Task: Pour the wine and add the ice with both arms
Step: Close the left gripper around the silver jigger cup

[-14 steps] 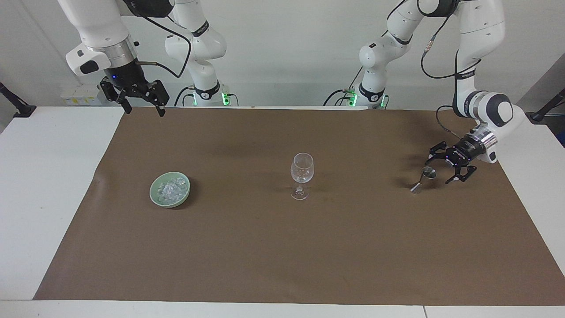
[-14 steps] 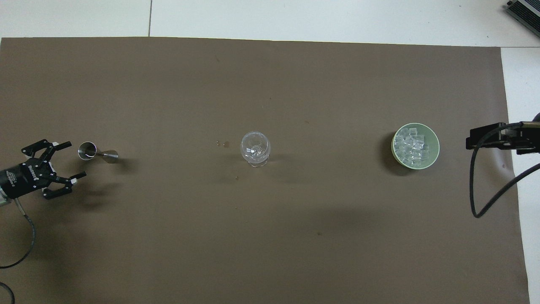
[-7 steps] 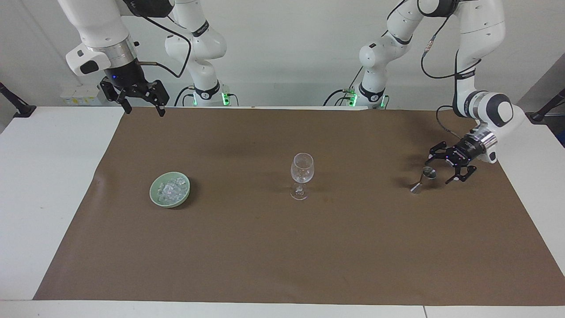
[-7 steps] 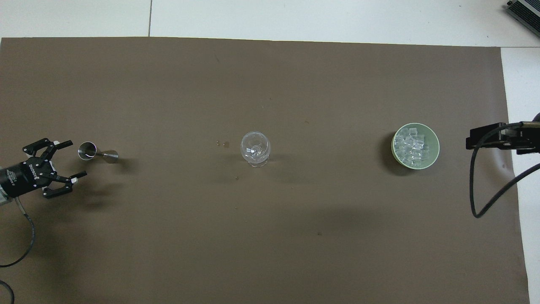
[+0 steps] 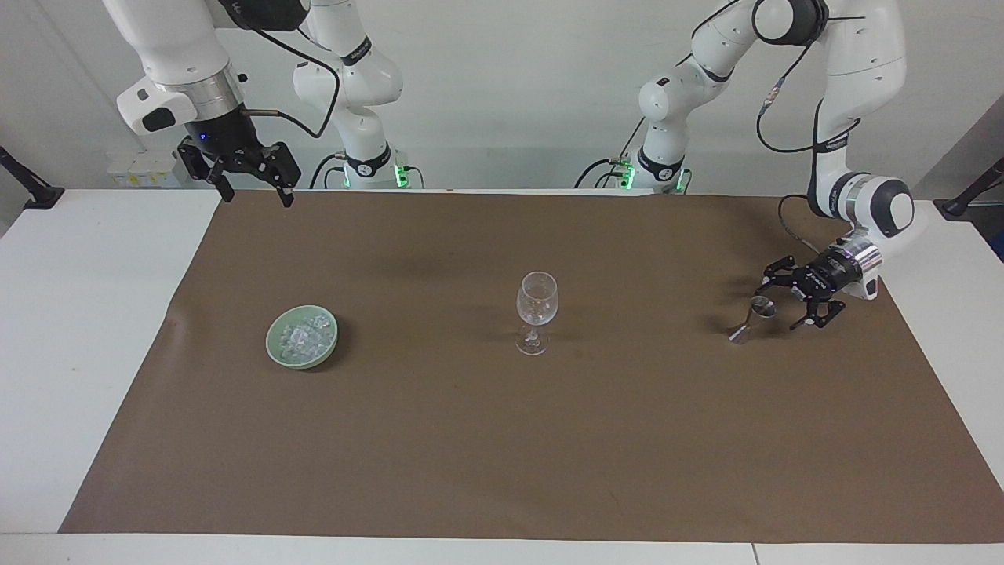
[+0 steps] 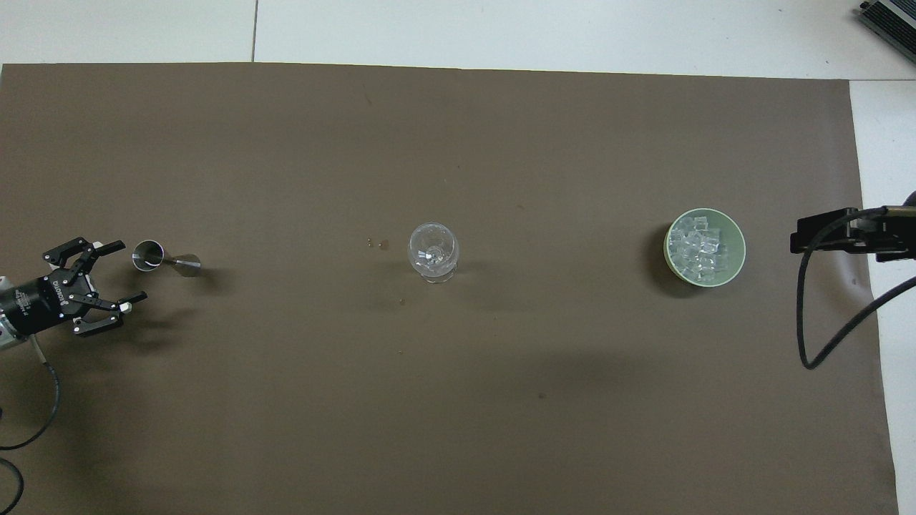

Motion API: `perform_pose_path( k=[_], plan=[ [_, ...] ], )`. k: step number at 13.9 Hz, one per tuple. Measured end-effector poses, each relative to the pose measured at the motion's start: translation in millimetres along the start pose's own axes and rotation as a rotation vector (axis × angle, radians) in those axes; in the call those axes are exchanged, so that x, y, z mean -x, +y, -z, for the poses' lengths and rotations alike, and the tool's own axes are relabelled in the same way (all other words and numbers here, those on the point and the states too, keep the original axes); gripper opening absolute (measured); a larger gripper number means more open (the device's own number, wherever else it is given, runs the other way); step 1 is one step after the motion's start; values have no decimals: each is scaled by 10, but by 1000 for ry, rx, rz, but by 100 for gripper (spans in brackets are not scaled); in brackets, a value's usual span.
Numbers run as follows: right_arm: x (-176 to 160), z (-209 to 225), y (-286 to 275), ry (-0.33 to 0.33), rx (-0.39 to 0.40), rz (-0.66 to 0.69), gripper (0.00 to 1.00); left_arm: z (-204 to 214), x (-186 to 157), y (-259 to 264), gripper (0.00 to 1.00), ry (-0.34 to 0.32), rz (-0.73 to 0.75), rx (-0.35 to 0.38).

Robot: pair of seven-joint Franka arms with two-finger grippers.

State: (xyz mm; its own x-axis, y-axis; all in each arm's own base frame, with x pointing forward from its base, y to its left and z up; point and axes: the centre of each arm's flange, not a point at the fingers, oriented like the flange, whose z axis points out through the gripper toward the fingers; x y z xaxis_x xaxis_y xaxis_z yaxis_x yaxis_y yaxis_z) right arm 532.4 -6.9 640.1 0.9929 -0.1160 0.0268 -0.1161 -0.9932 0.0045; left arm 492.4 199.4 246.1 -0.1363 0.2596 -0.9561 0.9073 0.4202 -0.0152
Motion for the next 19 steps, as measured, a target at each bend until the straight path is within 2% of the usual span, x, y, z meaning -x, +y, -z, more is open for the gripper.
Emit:
perform_pose_path(
  k=[19],
  plan=[
    [0, 0, 0, 0, 0, 0, 100, -265, -211, -21, 100, -54, -41, -13]
  ],
)
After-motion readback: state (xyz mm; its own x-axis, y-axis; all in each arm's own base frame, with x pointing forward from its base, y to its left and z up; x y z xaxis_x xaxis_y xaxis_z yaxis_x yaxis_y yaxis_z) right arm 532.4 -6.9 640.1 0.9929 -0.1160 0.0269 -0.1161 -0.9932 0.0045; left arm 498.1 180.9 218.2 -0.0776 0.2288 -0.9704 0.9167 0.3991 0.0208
